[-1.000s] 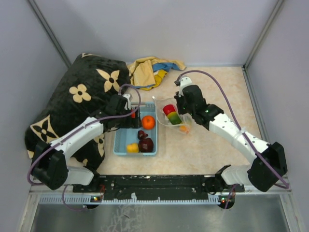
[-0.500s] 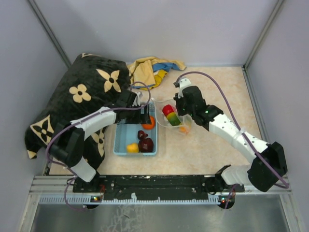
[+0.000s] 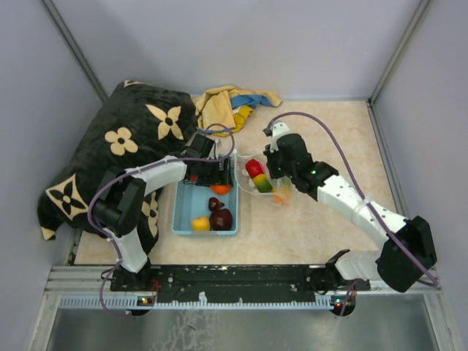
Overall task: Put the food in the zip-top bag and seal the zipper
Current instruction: Pick up the fake fruit from the bin.
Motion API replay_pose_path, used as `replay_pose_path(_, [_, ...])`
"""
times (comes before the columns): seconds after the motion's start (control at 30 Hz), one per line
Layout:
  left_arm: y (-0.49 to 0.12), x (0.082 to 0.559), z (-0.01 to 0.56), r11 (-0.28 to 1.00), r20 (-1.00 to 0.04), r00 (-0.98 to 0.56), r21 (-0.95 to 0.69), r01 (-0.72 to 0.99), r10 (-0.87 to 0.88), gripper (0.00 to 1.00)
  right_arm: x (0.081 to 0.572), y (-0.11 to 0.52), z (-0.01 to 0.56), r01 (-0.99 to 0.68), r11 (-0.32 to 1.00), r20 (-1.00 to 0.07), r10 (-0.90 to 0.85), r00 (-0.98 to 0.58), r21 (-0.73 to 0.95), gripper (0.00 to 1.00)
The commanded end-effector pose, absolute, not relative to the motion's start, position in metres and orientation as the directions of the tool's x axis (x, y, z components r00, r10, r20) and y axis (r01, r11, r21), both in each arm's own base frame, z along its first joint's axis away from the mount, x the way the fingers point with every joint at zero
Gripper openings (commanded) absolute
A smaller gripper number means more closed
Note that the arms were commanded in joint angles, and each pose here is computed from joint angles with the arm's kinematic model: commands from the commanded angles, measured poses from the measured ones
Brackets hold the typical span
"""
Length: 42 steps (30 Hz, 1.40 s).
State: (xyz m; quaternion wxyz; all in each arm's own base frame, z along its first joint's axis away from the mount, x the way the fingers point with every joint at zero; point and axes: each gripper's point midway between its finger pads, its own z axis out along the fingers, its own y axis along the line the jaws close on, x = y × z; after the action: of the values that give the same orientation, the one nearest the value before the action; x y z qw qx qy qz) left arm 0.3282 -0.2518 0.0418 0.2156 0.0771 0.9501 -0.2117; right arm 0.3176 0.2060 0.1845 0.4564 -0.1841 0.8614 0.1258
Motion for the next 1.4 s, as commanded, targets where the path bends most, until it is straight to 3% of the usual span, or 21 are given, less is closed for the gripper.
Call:
replay_pose_path(0.0, [-0.252,0.346,0.042,0.912,-0.469,-0.882,-0.343,0.225,0.041,0.92,0.321,0.209,0.207,-0.444,0.894,-0.87,-0.17,-0.462,0.061,0.02])
replay_pose_path(0.2, [-0.253,0.35,0.039,0.917,-0.47,-0.882,-0.336,0.215,0.034,0.9,0.319,0.21,0.208,-0.447,0.891,-0.868,-0.164,-0.47,0.073,0.02])
replay_pose_path(0.7, [-0.247,0.335,0.079,0.889,-0.551,-0.834,-0.386,0.246,-0.009,0.62,0.317,0.208,0.21,-0.426,0.9,-0.864,-0.143,-0.482,0.089,0.02])
replay_pose_path(1.03, [-0.232,0.325,0.15,0.873,-0.688,-0.723,-0.391,0.29,-0.068,0.62,0.319,0.208,0.213,-0.428,0.9,-0.87,-0.14,-0.473,0.088,0.02])
replay_pose_path(1.37, [-0.253,0.293,0.245,0.724,-0.801,-0.583,-0.48,0.495,-0.133,0.62,0.325,0.213,0.238,-0.437,0.894,-0.909,-0.103,-0.404,0.093,0.02])
